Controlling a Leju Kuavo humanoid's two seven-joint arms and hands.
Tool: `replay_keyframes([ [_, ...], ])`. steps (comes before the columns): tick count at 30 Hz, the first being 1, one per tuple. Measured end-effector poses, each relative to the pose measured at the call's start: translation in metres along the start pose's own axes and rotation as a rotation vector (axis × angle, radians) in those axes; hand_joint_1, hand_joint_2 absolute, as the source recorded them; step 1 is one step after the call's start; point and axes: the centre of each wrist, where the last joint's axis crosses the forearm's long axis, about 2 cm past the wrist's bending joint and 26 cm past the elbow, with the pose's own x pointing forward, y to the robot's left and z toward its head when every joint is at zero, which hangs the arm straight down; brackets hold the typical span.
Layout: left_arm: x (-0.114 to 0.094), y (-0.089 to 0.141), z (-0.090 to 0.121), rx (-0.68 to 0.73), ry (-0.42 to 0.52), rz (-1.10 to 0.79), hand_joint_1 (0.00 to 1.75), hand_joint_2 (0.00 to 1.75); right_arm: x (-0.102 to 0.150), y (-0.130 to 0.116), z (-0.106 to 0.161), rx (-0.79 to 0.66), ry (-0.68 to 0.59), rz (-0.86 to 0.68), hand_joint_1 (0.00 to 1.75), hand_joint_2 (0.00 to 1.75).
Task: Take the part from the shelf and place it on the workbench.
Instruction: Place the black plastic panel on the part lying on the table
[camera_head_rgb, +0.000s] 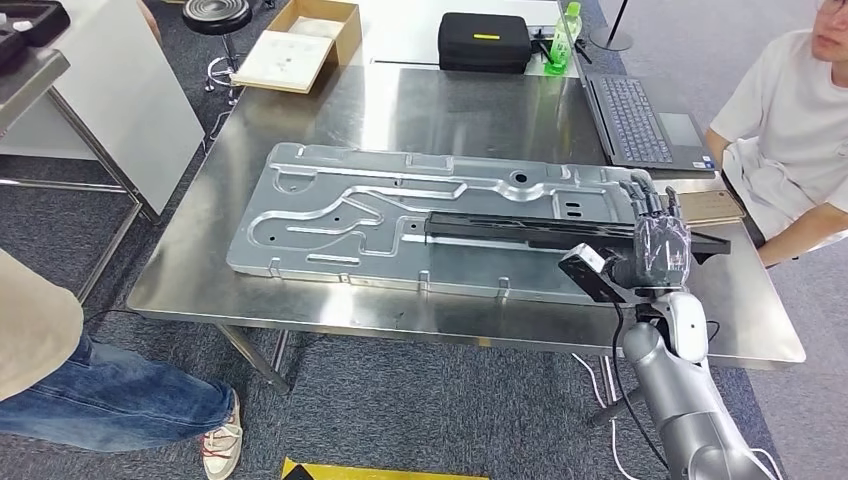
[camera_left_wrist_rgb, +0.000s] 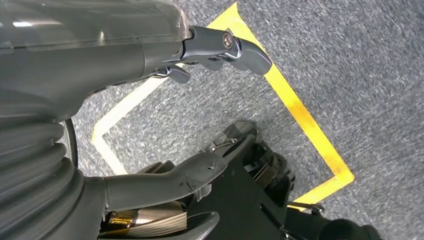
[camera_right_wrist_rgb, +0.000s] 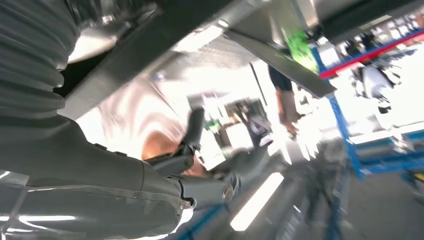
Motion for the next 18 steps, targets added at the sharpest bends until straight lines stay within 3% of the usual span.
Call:
replay_keyframes([
  [3, 0.000, 0.001, 0.000, 0.005, 0.001, 0.003, 0.00, 1.75, -0.007, -0.002, -0.008, 0.045, 0.096, -0.067, 0.00, 1.75],
  [7, 0.000, 0.001, 0.000, 0.007, 0.003, 0.005, 0.00, 0.00, -0.013, -0.005, -0.016, 0.063, 0.135, -0.088, 0.00, 1.75],
  [9, 0.000, 0.001, 0.000, 0.008, 0.003, 0.007, 0.00, 0.00, -0.014, -0.005, -0.020, 0.092, 0.167, -0.129, 0.00, 1.75],
  [13, -0.002, 0.001, 0.001, 0.008, 0.006, 0.007, 0.00, 0.00, -0.023, 0.001, -0.027, 0.279, 0.326, -0.364, 0.00, 1.75],
  [16, -0.001, 0.002, 0.001, 0.012, 0.006, 0.005, 0.00, 0.00, -0.030, 0.002, -0.033, 0.384, 0.378, -0.485, 0.00, 1.75],
  [18, -0.001, 0.004, 0.000, 0.015, 0.005, 0.004, 0.00, 0.00, -0.033, 0.001, -0.037, 0.413, 0.385, -0.526, 0.00, 0.87],
])
